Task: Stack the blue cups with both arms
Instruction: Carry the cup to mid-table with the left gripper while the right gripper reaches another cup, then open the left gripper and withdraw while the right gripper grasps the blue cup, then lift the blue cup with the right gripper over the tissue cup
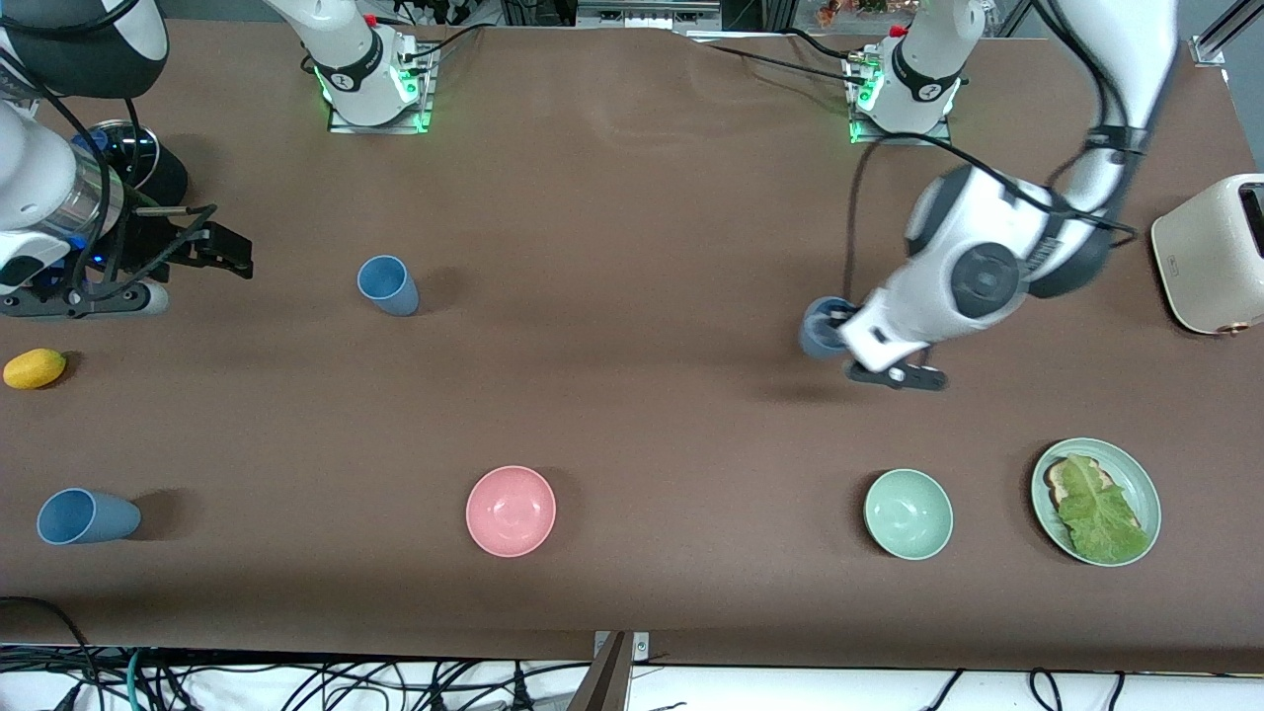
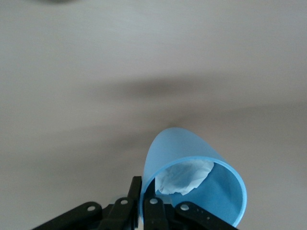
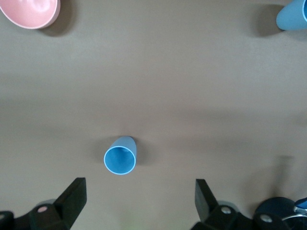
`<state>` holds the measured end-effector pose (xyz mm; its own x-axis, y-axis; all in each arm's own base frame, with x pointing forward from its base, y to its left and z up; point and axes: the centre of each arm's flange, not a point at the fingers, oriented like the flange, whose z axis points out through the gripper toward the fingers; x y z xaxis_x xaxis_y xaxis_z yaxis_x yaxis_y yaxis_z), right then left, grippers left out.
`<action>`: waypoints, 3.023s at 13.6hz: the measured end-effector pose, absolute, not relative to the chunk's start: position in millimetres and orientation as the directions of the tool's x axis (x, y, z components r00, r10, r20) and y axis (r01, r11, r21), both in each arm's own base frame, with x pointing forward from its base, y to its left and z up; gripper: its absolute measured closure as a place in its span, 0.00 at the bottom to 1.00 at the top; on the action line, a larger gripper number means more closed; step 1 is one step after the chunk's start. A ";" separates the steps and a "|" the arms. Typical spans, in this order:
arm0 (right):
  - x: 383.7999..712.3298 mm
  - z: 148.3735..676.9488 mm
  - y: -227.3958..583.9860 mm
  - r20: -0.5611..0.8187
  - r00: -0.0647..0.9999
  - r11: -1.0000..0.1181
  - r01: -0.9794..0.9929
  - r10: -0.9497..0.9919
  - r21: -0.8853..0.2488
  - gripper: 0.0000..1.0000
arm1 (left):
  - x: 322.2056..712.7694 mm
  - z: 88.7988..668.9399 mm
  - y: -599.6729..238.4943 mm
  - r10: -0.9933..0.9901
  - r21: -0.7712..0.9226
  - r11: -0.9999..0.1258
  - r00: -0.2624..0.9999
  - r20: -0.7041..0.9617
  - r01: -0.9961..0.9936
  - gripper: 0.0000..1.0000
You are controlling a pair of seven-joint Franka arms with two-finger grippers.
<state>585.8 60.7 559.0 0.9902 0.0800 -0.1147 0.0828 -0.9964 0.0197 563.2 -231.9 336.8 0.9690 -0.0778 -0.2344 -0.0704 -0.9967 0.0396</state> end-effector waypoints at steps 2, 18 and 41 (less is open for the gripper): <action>582.9 542.4 62.0 -0.152 0.979 -0.991 0.136 0.133 0.007 0.00 | 544.8 333.5 -290.9 -0.077 0.051 -0.996 0.973 -0.216 -0.067 0.99; 442.8 289.8 66.5 -0.103 0.977 -0.982 0.186 0.187 -0.021 0.00 | 562.1 358.6 -349.1 0.081 0.057 -0.994 0.974 -0.210 0.094 0.01; 522.6 386.3 214.0 -0.146 0.981 -0.992 0.123 0.127 -0.034 0.95 | 548.1 571.0 -50.6 -0.095 0.013 -0.995 0.994 -0.056 -0.095 0.00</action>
<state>522.6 214.0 386.3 0.9811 0.1271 -0.1461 0.1233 -0.9918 -0.0342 548.1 -50.6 571.0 0.9939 -0.0952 -0.0555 -0.0946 -0.9954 0.0134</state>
